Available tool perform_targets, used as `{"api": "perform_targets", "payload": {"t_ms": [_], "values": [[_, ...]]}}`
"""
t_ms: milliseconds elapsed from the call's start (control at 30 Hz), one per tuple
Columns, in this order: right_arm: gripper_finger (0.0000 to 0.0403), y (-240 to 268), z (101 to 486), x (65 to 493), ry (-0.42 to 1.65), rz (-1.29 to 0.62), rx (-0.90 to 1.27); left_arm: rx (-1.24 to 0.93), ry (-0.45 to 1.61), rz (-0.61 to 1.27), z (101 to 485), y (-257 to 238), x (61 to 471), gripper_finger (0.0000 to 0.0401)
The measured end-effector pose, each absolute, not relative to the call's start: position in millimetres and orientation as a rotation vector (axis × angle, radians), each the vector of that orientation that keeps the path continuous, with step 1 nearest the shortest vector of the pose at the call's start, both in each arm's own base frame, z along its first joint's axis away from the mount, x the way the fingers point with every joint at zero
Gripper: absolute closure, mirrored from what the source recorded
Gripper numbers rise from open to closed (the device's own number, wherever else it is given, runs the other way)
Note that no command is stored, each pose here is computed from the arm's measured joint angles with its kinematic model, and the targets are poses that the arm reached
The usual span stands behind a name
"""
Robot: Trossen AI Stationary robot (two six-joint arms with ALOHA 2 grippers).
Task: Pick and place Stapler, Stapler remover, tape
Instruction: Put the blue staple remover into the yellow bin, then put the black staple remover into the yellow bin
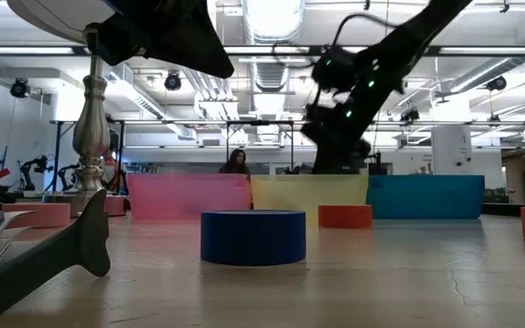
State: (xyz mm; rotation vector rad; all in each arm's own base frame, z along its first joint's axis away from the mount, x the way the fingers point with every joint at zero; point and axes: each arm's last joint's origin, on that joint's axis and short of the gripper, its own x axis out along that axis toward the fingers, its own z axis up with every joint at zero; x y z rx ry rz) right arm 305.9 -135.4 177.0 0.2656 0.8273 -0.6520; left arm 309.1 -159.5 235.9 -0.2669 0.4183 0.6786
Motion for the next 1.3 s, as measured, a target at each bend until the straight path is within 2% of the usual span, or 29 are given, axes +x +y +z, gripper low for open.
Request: {"api": "perform_targets", "payload": {"t_ms": [333, 567, 867, 1067, 1300], "values": [[0.0363, -162.9, 151.7, 344.6, 1.106, -0.697, 0.291, -0.267, 0.418, 0.679, 235.9, -159.5, 309.1, 0.0373], [0.0338, -170.7, 138.6, 362.2, 1.221, -0.698, 0.292, -0.267, 0.418, 0.679, 235.9, -159.4, 309.1, 0.0373], [0.0292, -169.7, 141.6, 362.5, 1.229, -0.691, 0.265, -0.265, 0.419, 0.679, 235.6, -159.4, 308.9, 0.0373], [0.0270, -158.5, 163.6, 363.7, 1.166, -0.679, 0.265, -0.269, 0.427, 0.686, 230.4, -158.2, 306.9, 0.0373], [0.0261, -129.3, 194.7, 367.2, 1.085, -0.635, 0.214, -0.334, 0.455, 0.649, 222.3, -159.7, 305.6, 0.0373]]}}
